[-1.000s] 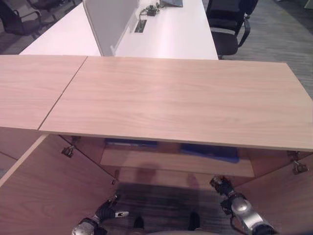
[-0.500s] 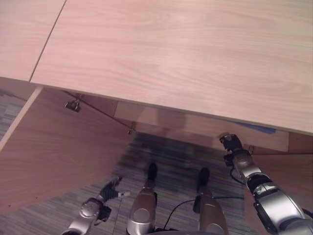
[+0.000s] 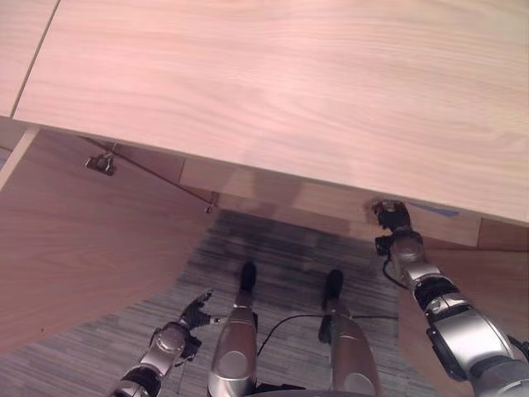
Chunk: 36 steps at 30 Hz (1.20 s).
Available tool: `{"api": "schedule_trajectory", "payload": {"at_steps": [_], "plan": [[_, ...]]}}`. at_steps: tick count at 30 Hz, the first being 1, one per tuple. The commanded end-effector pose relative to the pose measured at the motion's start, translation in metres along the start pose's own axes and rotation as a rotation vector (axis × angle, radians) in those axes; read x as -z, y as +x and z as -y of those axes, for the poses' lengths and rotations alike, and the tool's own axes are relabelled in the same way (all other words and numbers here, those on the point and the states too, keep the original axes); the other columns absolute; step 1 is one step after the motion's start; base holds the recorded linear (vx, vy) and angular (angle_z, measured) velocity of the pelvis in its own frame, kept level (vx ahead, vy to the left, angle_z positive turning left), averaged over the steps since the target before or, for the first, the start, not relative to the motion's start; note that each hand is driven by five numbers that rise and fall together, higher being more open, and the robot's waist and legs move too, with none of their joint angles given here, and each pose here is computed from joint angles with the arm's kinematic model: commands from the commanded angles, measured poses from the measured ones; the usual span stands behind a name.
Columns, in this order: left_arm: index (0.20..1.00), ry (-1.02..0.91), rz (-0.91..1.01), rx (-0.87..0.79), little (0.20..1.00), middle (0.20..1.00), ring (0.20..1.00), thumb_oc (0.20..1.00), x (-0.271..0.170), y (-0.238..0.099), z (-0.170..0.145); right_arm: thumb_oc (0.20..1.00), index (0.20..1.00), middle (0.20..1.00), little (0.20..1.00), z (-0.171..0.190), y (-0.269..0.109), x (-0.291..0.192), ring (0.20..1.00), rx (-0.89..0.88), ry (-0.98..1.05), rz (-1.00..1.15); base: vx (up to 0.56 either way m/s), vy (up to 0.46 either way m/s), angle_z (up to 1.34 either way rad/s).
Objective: Put the empty folder in the office cabinet
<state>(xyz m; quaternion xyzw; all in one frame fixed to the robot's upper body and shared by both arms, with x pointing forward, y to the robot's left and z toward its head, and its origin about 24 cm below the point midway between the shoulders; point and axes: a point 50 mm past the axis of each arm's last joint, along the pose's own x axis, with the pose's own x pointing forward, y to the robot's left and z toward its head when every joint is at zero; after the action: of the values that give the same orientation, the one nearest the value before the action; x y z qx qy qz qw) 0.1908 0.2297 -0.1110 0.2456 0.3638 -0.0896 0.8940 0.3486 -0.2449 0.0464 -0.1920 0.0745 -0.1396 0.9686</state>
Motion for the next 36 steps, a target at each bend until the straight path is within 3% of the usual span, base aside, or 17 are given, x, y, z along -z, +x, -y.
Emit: {"api": "schedule_trajectory", "payload": {"at_steps": [1, 13, 26, 36], "plan": [[1.0, 0.023, -0.079, 0.007, 1.0, 1.0, 1.0, 1.0, 0.027, -0.01, 0.007, 0.2, 0.2, 0.2, 0.2, 0.027, -0.004, -0.018, 0.2, 0.107, 0.09, 0.154, 0.0, 0.002, 0.03], [1.0, 0.011, -0.045, -0.014, 1.0, 1.0, 1.0, 1.0, 0.019, -0.008, 0.003, 0.2, 0.2, 0.2, 0.2, 0.039, -0.018, -0.045, 0.2, 0.168, 0.171, 0.337, 0.0, 0.0, 0.0], [1.0, 0.04, -0.013, -0.019, 1.0, 1.0, 1.0, 1.0, 0.016, -0.011, -0.013, 0.2, 0.2, 0.2, 0.2, 0.055, 0.015, -0.052, 0.2, 0.221, 0.168, 0.196, 0.0, -0.001, 0.01], [1.0, 0.087, -0.019, 0.023, 1.0, 1.0, 1.0, 1.0, 0.023, -0.016, -0.013, 0.2, 0.2, 0.2, 0.2, 0.088, 0.03, -0.065, 0.2, 0.313, 0.189, 0.125, -0.01, -0.001, 0.07]]}}
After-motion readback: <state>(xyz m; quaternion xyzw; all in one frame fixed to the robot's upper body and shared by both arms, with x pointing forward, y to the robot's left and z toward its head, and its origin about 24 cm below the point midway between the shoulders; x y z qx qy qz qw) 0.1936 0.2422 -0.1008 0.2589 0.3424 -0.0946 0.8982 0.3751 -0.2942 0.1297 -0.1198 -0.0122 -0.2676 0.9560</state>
